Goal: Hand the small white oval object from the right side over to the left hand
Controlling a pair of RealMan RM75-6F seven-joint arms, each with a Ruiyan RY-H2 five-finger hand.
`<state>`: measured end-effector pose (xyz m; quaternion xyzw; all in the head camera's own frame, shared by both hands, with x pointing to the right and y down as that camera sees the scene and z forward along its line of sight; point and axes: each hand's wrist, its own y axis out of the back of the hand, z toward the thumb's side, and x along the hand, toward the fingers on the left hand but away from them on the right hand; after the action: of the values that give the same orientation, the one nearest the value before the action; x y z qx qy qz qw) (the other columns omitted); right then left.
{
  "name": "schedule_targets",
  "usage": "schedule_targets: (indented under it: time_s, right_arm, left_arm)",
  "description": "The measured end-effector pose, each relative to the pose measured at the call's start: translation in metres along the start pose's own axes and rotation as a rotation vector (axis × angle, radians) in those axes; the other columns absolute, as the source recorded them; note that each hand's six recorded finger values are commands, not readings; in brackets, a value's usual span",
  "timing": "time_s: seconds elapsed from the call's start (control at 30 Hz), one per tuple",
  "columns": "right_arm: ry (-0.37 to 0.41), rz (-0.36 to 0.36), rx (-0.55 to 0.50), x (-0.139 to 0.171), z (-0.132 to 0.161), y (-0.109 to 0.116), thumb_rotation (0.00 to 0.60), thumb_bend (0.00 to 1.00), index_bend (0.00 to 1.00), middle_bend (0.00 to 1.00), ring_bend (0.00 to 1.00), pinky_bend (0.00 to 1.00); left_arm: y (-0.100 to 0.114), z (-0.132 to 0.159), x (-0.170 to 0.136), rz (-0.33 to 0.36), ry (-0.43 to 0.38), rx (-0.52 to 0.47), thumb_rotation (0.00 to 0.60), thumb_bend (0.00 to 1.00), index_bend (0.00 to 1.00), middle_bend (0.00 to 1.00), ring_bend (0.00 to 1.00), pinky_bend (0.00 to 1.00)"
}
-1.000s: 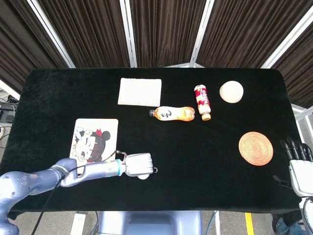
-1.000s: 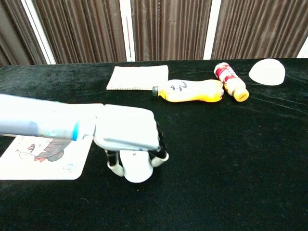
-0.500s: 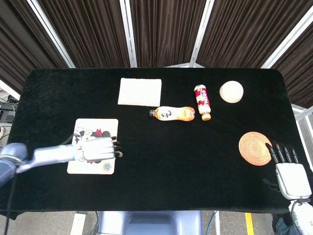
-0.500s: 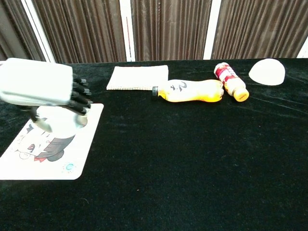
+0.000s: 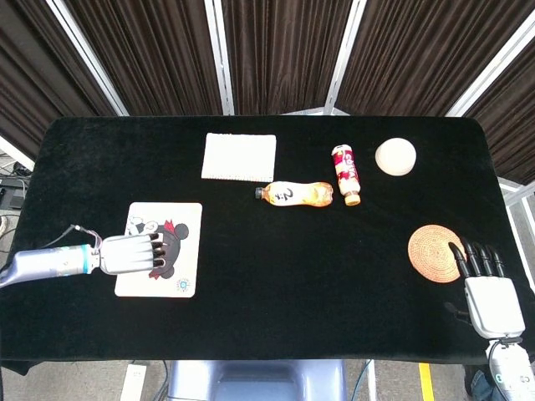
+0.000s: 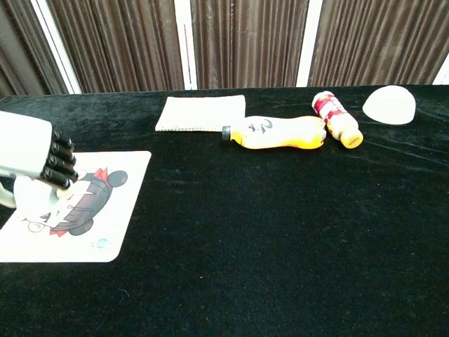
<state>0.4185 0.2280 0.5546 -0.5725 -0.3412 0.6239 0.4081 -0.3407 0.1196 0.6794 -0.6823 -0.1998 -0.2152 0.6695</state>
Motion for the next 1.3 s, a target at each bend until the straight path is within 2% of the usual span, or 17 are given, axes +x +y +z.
schedule_targets:
  time_s: [0.23,0.47,0.5,0.57,0.63,0.7,0.73,0.97,1.17,1.3]
  right_arm:
    - [-0.013,0.008,0.000,-0.002,-0.004,-0.002,0.600,0.00,0.00,0.00,0.00,0.00]
    - [-0.029,0.010,-0.006,-0.002,-0.011,-0.002,0.600,0.00,0.00,0.00,0.00,0.00]
    - [-0.030,0.012,-0.007,-0.002,-0.011,-0.002,0.600,0.00,0.00,0.00,0.00,0.00]
    - [-0.033,0.012,-0.006,-0.003,-0.013,-0.002,0.600,0.00,0.00,0.00,0.00,0.00]
    - [-0.035,0.010,-0.008,-0.003,-0.013,-0.001,0.600,0.00,0.00,0.00,0.00,0.00]
    - [-0.036,0.008,-0.009,-0.003,-0.014,-0.001,0.600,0.00,0.00,0.00,0.00,0.00]
    - [-0.036,0.008,-0.009,-0.003,-0.014,-0.001,0.600,0.00,0.00,0.00,0.00,0.00]
    - [-0.032,0.007,-0.012,-0.002,-0.012,0.000,0.600,0.00,0.00,0.00,0.00,0.00]
    - [-0.022,0.007,-0.019,-0.001,-0.010,0.001,0.600,0.00,0.00,0.00,0.00,0.00]
    - [-0.007,0.007,-0.025,0.001,-0.006,0.002,0.600,0.00,0.00,0.00,0.00,0.00]
  left_arm:
    - [-0.004,0.013,0.014,0.005,-0.049,0.005,0.600,0.08,0.64,0.52,0.46,0.45]
    - [-0.005,0.015,0.022,-0.013,-0.108,0.081,0.600,0.08,0.61,0.48,0.43,0.42]
    - [-0.005,0.015,0.024,-0.012,-0.107,0.081,0.600,0.08,0.57,0.44,0.39,0.39]
    - [-0.006,0.016,0.027,-0.013,-0.109,0.085,0.600,0.07,0.41,0.27,0.24,0.28]
    - [-0.007,0.016,0.030,-0.018,-0.107,0.094,0.600,0.03,0.17,0.05,0.06,0.14]
    - [-0.009,0.014,0.032,-0.031,-0.101,0.107,0.600,0.01,0.04,0.00,0.00,0.07]
    - [-0.010,0.013,0.033,-0.034,-0.097,0.113,0.600,0.00,0.02,0.00,0.00,0.05]
    - [-0.010,0.005,0.028,-0.039,-0.066,0.141,0.600,0.00,0.00,0.00,0.00,0.01]
    - [-0.001,-0.008,0.012,-0.008,-0.011,0.151,0.600,0.00,0.00,0.00,0.00,0.01]
    - [0.009,-0.023,-0.001,0.034,0.069,0.155,0.600,0.00,0.00,0.00,0.00,0.00]
